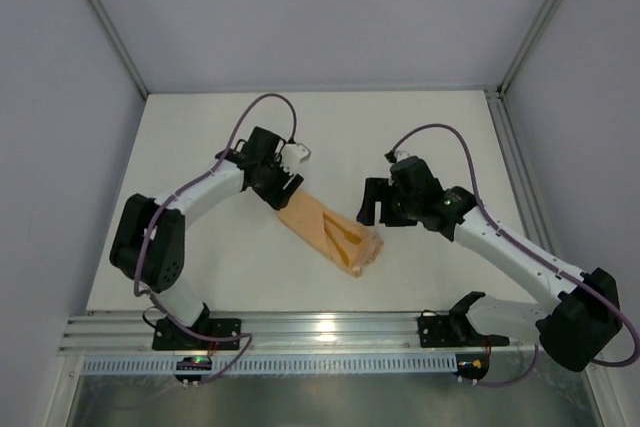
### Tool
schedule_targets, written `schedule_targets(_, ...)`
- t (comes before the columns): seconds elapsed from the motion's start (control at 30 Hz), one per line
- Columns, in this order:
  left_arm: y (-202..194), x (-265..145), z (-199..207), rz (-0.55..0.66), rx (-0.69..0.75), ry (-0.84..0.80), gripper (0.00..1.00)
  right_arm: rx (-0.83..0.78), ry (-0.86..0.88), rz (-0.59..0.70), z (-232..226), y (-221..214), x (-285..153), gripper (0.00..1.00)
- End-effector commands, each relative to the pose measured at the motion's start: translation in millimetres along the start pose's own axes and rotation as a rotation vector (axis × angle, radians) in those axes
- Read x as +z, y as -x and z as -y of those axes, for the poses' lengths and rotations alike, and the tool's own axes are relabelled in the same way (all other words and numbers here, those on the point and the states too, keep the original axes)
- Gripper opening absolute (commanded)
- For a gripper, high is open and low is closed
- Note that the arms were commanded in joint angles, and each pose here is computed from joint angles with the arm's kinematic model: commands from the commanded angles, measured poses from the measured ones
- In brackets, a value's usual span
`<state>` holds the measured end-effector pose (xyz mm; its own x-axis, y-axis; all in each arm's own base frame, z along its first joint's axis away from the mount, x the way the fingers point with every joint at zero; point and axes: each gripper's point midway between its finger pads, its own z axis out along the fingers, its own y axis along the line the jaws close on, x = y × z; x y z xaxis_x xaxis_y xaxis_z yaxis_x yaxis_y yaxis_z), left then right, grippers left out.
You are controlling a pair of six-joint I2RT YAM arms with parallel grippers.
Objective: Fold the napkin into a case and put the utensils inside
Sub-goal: Reset both arms
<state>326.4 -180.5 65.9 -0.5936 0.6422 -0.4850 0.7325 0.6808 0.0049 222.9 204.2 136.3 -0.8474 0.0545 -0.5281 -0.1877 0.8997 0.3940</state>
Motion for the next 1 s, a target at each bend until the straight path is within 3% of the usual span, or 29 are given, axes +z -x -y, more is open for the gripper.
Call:
schedule_targets(0.0,41.3,-55.6,-33.7,0.15,-0.012,0.191,0.69,-0.037,-0.237,0.036,51.5,30.6,-6.8,0.87)
schedule_targets(0.13,37.2,-102.9,-72.4,0.222,-0.094,0.412,0.84,0.061,-0.378,0.15,99.4,66.3,-21.9,0.99)
schedule_targets(0.3,-10.6,-145.0,-106.1,0.217,-0.2,0.611,0.99,0.329,-0.503,0.297,189.2,95.5,-50.4,0.99)
schedule_targets(0.4,-62.4,-159.6,-130.1,0.164,-0.325,0.659,0.99,0.444,-0.627,0.347,236.9,97.7,-71.3,0.99)
schedule_targets(0.53,-140.5,-178.1,-162.5,0.106,-0.532,0.729,0.99,0.468,-0.726,0.391,251.4,103.3,-90.1,0.99)
schedule_targets(0.73,-218.9,-190.1,-174.8,0.039,-0.83,0.744,0.99,0.472,-0.745,0.396,253.3,101.7,-93.4,0.99)
schedule_targets(0.83,-225.7,-184.5,-168.5,0.027,-0.843,0.728,0.99,0.463,-0.725,0.409,250.7,100.6,-92.5,0.99)
schedule_targets(0.97,-214.0,-183.8,-164.8,0.116,-0.831,0.718,0.99,0.444,-0.69,0.438,246.0,100.9,-92.0,1.0)
